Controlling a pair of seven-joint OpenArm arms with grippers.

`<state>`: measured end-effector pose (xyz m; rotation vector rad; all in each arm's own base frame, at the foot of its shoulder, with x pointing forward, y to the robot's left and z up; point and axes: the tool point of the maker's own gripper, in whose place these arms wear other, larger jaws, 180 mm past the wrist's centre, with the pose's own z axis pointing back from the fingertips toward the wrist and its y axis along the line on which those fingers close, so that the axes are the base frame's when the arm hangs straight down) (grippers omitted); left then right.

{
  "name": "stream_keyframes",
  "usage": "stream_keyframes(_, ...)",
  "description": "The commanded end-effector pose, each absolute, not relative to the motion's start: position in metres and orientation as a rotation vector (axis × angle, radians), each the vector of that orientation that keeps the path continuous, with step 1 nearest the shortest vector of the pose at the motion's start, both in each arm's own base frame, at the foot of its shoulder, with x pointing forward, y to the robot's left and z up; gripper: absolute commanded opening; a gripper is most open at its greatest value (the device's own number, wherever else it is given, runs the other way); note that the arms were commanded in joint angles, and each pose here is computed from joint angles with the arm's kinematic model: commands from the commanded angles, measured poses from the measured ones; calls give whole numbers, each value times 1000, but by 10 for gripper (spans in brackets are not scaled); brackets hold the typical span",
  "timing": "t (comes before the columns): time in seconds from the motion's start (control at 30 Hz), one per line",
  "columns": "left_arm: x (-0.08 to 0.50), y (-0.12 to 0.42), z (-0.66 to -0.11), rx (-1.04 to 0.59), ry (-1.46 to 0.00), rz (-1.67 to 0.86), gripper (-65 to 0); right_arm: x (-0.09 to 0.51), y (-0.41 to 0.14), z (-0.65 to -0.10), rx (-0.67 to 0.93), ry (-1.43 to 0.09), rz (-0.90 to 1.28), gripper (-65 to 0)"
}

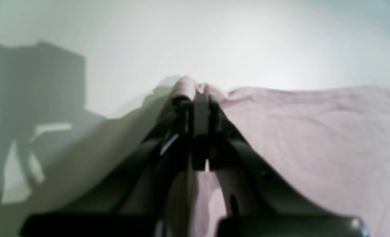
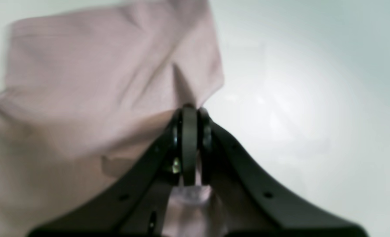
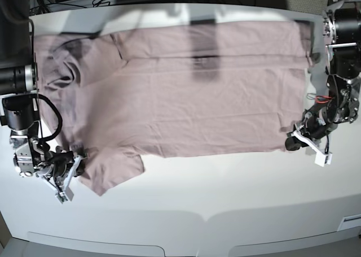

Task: Fold the T-shirt properly
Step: 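Lift the hem corners and fold the hem over toward the collar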

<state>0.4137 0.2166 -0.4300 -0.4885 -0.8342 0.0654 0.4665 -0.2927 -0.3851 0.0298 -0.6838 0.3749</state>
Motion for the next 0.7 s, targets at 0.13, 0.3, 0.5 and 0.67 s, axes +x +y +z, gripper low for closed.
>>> stream_keyframes(0.13, 440, 230, -377, -479, -939, 24, -650, 486, -307, -343, 19, -765, 355, -650)
stream_keyframes(0.3, 432, 233, -358, -446, -986, -29, -650, 491, -305, -323, 64, -803, 322, -650)
stream_keyframes(0.5, 410, 249, -353, -356, -999, -47, -650, 486, -294, -301, 147, -854, 311, -650)
stream_keyframes(0.67, 392, 269, -346, -327, -1006, -51, -650, 456, -273, -297, 211, -865, 396, -650)
